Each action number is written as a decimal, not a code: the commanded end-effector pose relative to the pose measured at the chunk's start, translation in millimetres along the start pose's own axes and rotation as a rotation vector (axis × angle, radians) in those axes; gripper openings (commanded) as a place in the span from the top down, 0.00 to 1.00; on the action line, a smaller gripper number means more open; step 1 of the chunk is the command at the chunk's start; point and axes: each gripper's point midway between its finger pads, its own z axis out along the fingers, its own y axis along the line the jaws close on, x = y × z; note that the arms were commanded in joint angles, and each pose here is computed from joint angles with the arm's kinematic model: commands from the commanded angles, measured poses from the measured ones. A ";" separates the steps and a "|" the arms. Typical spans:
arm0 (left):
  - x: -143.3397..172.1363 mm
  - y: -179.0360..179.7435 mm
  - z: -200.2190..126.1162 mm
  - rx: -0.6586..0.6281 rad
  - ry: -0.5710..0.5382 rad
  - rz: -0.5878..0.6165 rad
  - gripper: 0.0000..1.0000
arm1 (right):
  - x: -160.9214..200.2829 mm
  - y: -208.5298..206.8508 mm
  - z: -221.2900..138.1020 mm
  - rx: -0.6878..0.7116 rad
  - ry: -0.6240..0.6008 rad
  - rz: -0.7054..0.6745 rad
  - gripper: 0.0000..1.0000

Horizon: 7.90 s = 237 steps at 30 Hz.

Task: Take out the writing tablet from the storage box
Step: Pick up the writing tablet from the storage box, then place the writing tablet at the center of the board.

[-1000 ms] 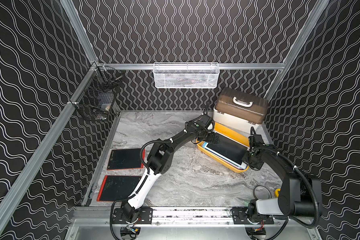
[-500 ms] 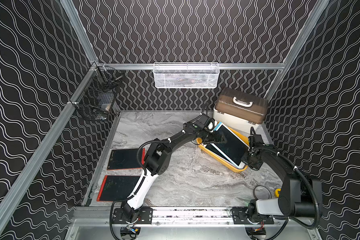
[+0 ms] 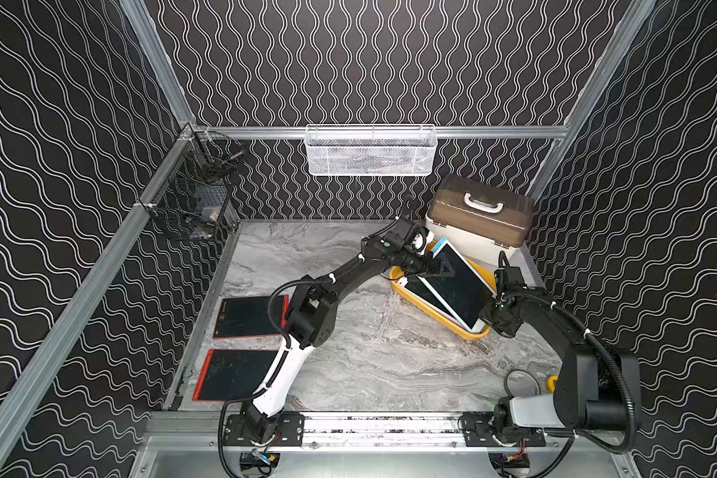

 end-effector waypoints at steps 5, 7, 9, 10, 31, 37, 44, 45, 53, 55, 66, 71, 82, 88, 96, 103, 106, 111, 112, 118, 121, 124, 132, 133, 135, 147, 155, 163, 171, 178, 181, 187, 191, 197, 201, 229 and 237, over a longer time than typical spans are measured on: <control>-5.1 18.1 -18.1 -0.115 -0.023 0.076 0.19 | -4.8 4.3 -0.6 -0.012 -0.014 0.008 0.89; -5.0 17.3 -19.3 -0.105 -0.023 0.070 0.33 | -6.0 4.6 -1.4 -0.012 -0.017 0.011 0.89; -4.5 17.5 -20.6 -0.108 -0.022 0.071 0.46 | -6.1 4.5 -2.1 -0.013 -0.019 0.011 0.89; -4.3 17.4 -21.3 -0.109 -0.023 0.070 0.53 | -6.6 4.4 -2.7 -0.013 -0.022 0.013 0.89; -24.8 -41.3 -110.4 0.128 -0.176 -0.051 1.00 | -67.3 45.1 -116.8 -0.306 -0.309 0.061 0.21; -20.3 -58.0 -192.1 0.095 -0.286 -0.026 1.00 | -62.6 108.2 -169.9 -0.716 -0.294 -0.030 0.15; 6.1 -72.8 -269.4 0.059 -0.362 -0.036 1.00 | -34.9 162.7 -209.6 -1.180 -0.168 -0.125 0.12; 12.5 -72.3 -274.3 0.048 -0.356 -0.043 1.00 | -30.9 166.2 -217.5 -1.231 -0.162 -0.144 0.13; 34.3 -86.3 -309.8 0.130 -0.386 -0.084 1.00 | 1.1 177.3 -242.8 -1.455 -0.069 -0.221 0.28; 31.4 -93.4 -315.3 0.181 -0.398 -0.085 1.00 | 9.7 178.3 -243.9 -1.469 -0.042 -0.245 0.30; 32.1 -109.8 -321.0 0.294 -0.387 -0.103 1.00 | 22.9 179.7 -257.3 -1.516 -0.040 -0.307 0.47; 37.2 -112.4 -320.5 0.344 -0.375 -0.106 1.00 | 20.4 178.5 -279.1 -1.566 -0.071 -0.319 0.63; 41.0 -114.8 -322.7 0.406 -0.340 -0.036 1.00 | 19.2 172.9 -322.7 -1.723 -0.083 -0.301 0.67; 35.9 -97.0 -329.0 0.421 -0.354 -0.044 1.00 | 16.5 166.8 -332.4 -1.754 -0.104 -0.289 0.71; 26.7 -90.3 -327.4 0.437 -0.347 -0.040 1.00 | 13.2 168.0 -324.5 -1.726 -0.083 -0.261 0.80; 28.5 -87.2 -326.1 0.380 -0.337 -0.007 0.92 | 6.5 172.9 -306.1 -1.660 -0.049 -0.199 0.92; 27.3 -84.8 -324.7 0.370 -0.334 -0.006 0.78 | 4.4 174.0 -303.4 -1.660 -0.048 -0.183 0.95; 20.8 -77.1 -321.9 0.342 -0.329 -0.004 0.36 | 1.7 175.1 -302.1 -1.648 -0.058 -0.179 0.96; 18.7 -73.4 -321.5 0.318 -0.333 -0.007 0.27 | 1.3 174.8 -303.1 -1.642 -0.064 -0.182 0.97; 15.3 -33.7 -344.9 -0.039 -0.407 -0.008 0.01 | -0.6 170.7 -297.4 -1.525 -0.105 -0.193 0.98; 25.6 -4.1 -369.3 -0.332 -0.441 -0.026 0.01 | -0.2 169.0 -284.0 -1.435 -0.098 -0.204 0.99; 42.0 11.9 -398.8 -0.560 -0.486 -0.027 0.01 | 1.7 168.6 -264.5 -1.363 -0.081 -0.184 1.00; 79.4 3.9 -426.4 -0.674 -0.559 -0.042 0.01 | 80.4 205.0 -217.8 -1.185 0.095 -0.360 1.00; 83.1 3.3 -425.9 -0.669 -0.558 -0.046 0.01 | 94.5 209.8 -213.0 -1.176 0.127 -0.383 1.00; 93.1 0.9 -423.8 -0.668 -0.559 -0.056 0.01 | 122.8 214.4 -201.2 -1.152 0.198 -0.419 1.00; 146.9 -21.0 -383.0 -0.579 -0.475 -0.070 0.01 | 222.9 202.0 -155.6 -1.072 0.351 -0.411 0.99; 166.3 -24.3 -378.0 -0.569 -0.460 -0.054 0.01 | 270.3 193.7 -113.9 -1.017 0.369 -0.390 0.96; 186.6 -24.6 -379.8 -0.592 -0.427 -0.054 0.01 | 293.2 203.1 -86.8 -0.980 0.411 -0.388 0.95; 197.2 -24.0 -379.5 -0.591 -0.409 -0.059 0.01 | 311.6 196.2 -67.5 -0.927 0.455 -0.391 0.93; 199.5 -25.4 -380.1 -0.589 -0.405 -0.058 0.01 | 320.1 186.4 -54.5 -0.877 0.482 -0.398 0.93; 199.1 -26.3 -379.5 -0.584 -0.403 -0.058 0.01 | 321.6 178.5 -49.6 -0.848 0.490 -0.400 0.93; 198.1 -25.8 -378.9 -0.583 -0.404 -0.062 0.01 | 324.1 162.7 -40.8 -0.816 0.504 -0.397 0.92; 197.0 -25.8 -378.4 -0.580 -0.404 -0.065 0.01 | 331.3 158.0 -31.8 -0.783 0.536 -0.414 0.90; 199.1 -24.5 -380.1 -0.589 -0.410 -0.073 0.01 | 341.0 156.3 -20.9 -0.753 0.579 -0.435 0.88; 199.8 -25.3 -380.6 -0.586 -0.413 -0.077 0.01 | 340.7 155.5 -19.4 -0.739 0.574 -0.443 0.82; 147.8 -18.4 -356.4 -0.566 -0.381 -0.006 0.01 | 207.5 184.3 -138.4 -0.556 -0.009 -0.517 0.28; 147.5 18.8 -334.6 -0.627 -0.305 -0.070 0.01 | 217.4 159.4 -101.7 -0.435 0.147 -0.657 0.22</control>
